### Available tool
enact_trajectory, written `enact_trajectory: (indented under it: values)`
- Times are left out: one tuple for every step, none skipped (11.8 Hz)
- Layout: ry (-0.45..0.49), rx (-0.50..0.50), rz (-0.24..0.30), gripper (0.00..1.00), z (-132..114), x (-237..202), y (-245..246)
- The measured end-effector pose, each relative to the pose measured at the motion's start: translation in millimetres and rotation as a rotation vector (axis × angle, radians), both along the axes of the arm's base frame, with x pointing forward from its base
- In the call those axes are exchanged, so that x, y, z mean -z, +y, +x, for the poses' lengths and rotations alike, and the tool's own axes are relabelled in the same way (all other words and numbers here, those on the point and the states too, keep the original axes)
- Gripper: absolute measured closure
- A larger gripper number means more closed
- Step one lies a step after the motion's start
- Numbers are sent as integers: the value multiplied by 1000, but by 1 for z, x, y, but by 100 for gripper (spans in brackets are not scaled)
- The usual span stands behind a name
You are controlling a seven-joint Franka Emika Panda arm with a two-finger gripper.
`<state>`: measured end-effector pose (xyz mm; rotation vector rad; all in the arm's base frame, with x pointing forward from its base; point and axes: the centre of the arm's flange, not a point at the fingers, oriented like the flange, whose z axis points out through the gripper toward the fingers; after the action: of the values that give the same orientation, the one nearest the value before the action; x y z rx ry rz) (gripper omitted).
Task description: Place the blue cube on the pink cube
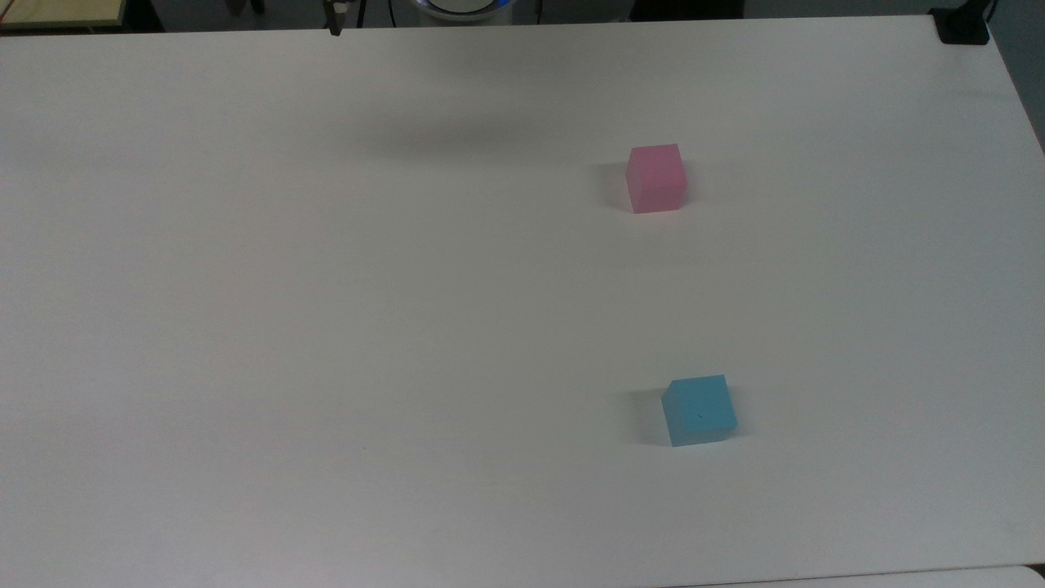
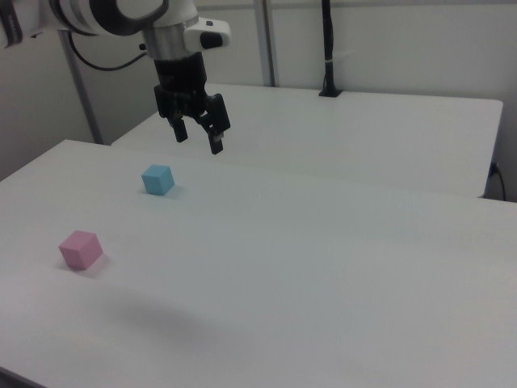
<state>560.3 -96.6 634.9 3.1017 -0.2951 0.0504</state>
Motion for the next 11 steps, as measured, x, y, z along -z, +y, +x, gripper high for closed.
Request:
enact_trajectory:
  values:
    - [0,0,0,0,0,0,0]
    - [0,0,0,0,0,0,0]
    - [0,0,0,0,0,0,0]
    - [1,-1,0,0,0,0,0]
    - [1,-5,0,0,0,0,0]
    - [1,-10,0,0,0,0,0]
    - [1,-12,0,0,0,0,0]
    - [1,-13,0,0,0,0,0]
    - [1,-14,0,0,0,0,0]
    - [1,-16,0,0,0,1,1]
    - [3,-21,0,0,1,2,3]
